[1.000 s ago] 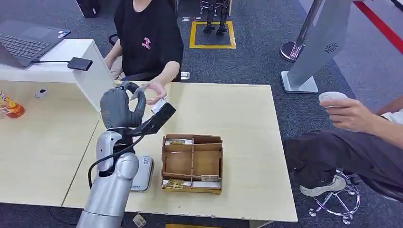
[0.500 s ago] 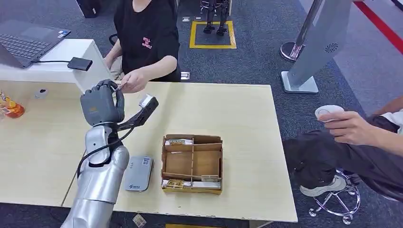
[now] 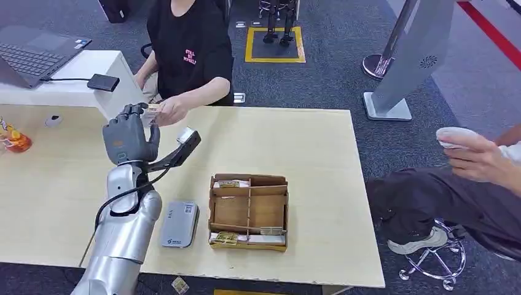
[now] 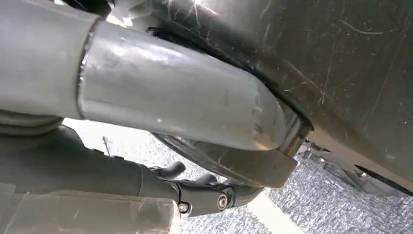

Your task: Pass the card to the sensor for recognition and then transmit it.

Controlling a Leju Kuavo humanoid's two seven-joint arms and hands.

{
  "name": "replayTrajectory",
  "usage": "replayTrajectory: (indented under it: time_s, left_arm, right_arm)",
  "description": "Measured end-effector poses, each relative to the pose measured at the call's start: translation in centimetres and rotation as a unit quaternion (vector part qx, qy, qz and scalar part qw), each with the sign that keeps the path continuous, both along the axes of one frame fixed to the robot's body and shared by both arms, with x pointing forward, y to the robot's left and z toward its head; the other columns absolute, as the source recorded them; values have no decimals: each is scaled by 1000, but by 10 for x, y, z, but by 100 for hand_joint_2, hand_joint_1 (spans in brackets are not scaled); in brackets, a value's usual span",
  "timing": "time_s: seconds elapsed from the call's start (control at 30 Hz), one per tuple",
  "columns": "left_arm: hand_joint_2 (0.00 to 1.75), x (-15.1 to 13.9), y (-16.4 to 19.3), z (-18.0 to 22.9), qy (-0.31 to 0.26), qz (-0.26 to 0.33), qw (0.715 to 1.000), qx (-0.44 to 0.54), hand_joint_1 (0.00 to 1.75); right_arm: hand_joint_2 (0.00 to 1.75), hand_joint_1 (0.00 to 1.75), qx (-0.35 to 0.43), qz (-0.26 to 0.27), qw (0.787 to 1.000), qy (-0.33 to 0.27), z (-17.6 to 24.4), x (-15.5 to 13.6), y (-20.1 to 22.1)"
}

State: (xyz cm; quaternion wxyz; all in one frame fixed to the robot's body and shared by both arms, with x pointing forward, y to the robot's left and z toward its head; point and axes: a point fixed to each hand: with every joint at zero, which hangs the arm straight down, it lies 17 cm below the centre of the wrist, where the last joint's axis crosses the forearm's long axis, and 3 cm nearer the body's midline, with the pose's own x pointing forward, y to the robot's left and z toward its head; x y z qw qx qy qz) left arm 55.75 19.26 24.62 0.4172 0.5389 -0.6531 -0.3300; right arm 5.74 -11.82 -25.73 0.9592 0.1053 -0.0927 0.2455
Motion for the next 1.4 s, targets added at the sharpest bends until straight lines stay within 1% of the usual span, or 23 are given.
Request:
replayTrajectory:
  time_s: [0.07,0.17,0.2,0.3,0.37,0.4,0.43,0.53,0.57,0.67,0.77,0.87,0.93,0.97,1.03,1.17,1.23,1.3,1.37,1.4]
  left_arm:
    - [175,-2,-5,1,-1,-12,1000,-11,0]
    - [175,-10,-19,5,2,-53,995,-79,0]
    - [0,-14,-25,5,10,-71,991,-111,0]
    - [0,-24,-37,11,26,-123,966,-227,0]
    - [0,-29,-47,15,45,-164,930,-324,0]
    - [0,-33,-51,17,55,-187,904,-382,0]
    - [0,-37,-54,19,64,-208,869,-444,0]
    - [0,-49,-63,32,68,-262,806,-526,0]
    - [0,-54,-66,37,66,-287,780,-552,0]
    - [0,-74,-76,43,66,-342,718,-602,0]
    - [0,-109,-86,48,68,-405,632,-657,0]
    - [0,-142,-88,52,65,-445,561,-695,0]
    - [0,-160,-89,52,65,-461,523,-714,0]
    - [0,-168,-90,51,63,-465,510,-721,0]
    - [0,-181,-94,46,63,-471,495,-728,0]
    - [0,-205,-109,32,89,-482,478,-729,0]
    - [0,-219,-118,28,102,-499,470,-721,0]
    - [0,-235,-127,26,106,-524,479,-696,0]
    - [0,-245,-134,21,112,-534,498,-674,0]
    - [175,-250,-138,18,116,-539,506,-663,0]
  right_arm:
    - [0,0,0,0,1000,1,0,0,0]
    - [0,0,0,-5,1000,4,0,-1,0]
    - [0,0,0,-6,1000,6,0,-2,0]
    - [0,0,1,-14,1000,10,0,-2,0]
    - [0,0,1,-19,1000,10,1,-1,0]
    - [0,0,3,-23,1000,13,1,-2,0]
    - [0,0,4,-26,1000,14,1,-2,-2]
    - [0,0,9,-34,999,19,3,-3,-4]
    - [0,0,10,-37,999,20,3,-3,-5]
    - [0,0,9,-45,999,22,4,-3,-8]
    - [0,0,8,-57,998,23,4,-3,-12]
    - [0,0,4,-67,997,23,3,-2,-16]
    - [0,0,4,-75,997,24,3,-2,-17]
    - [0,0,3,-80,997,25,3,-2,-17]
    - [0,0,2,-88,996,25,3,-2,-18]
    - [0,0,3,-100,995,27,3,-3,-19]
    - [0,0,4,-103,994,28,3,-4,-20]
    - [0,0,6,-107,994,28,4,-4,-19]
    - [0,0,7,-110,994,28,4,-5,-19]
    - [0,0,7,-112,993,28,4,-5,-20]
